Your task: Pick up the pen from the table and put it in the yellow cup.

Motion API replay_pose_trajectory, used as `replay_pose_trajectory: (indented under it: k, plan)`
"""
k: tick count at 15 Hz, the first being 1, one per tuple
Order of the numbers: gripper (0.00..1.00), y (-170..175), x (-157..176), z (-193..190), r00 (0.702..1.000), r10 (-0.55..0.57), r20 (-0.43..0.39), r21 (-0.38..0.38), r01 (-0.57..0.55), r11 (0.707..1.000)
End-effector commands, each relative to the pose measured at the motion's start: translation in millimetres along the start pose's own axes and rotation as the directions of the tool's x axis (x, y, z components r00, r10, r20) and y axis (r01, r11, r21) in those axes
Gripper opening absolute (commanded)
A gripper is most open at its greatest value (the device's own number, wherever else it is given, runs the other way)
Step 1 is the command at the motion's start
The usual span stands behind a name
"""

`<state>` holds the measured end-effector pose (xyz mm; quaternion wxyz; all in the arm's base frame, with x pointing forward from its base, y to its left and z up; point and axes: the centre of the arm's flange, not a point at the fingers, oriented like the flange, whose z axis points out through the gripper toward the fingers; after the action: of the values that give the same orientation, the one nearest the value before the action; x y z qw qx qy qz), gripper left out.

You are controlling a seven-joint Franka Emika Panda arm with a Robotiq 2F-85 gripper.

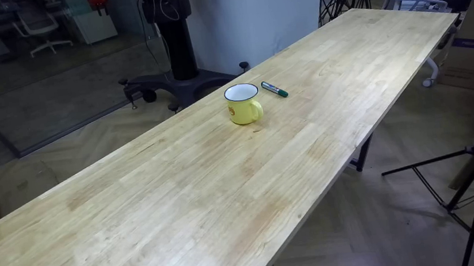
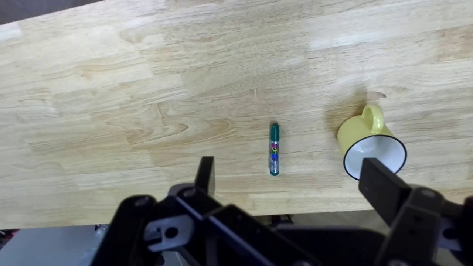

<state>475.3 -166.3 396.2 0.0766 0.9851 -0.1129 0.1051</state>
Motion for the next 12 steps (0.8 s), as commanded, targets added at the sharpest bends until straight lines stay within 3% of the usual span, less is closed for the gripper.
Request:
replay_pose_trajectory:
  k: [1, 6, 12]
  plan:
    - [1.0, 7, 82, 38, 0.995, 0.041, 0.089, -0.013, -0.04, 0.999]
    - [1.0, -19, 143, 97, 0.993, 0.007, 0.121, 0.012, -0.008, 1.0]
    - [1.0, -45, 185, 150, 0.992, 0.015, 0.122, 0.155, -0.034, 0.987]
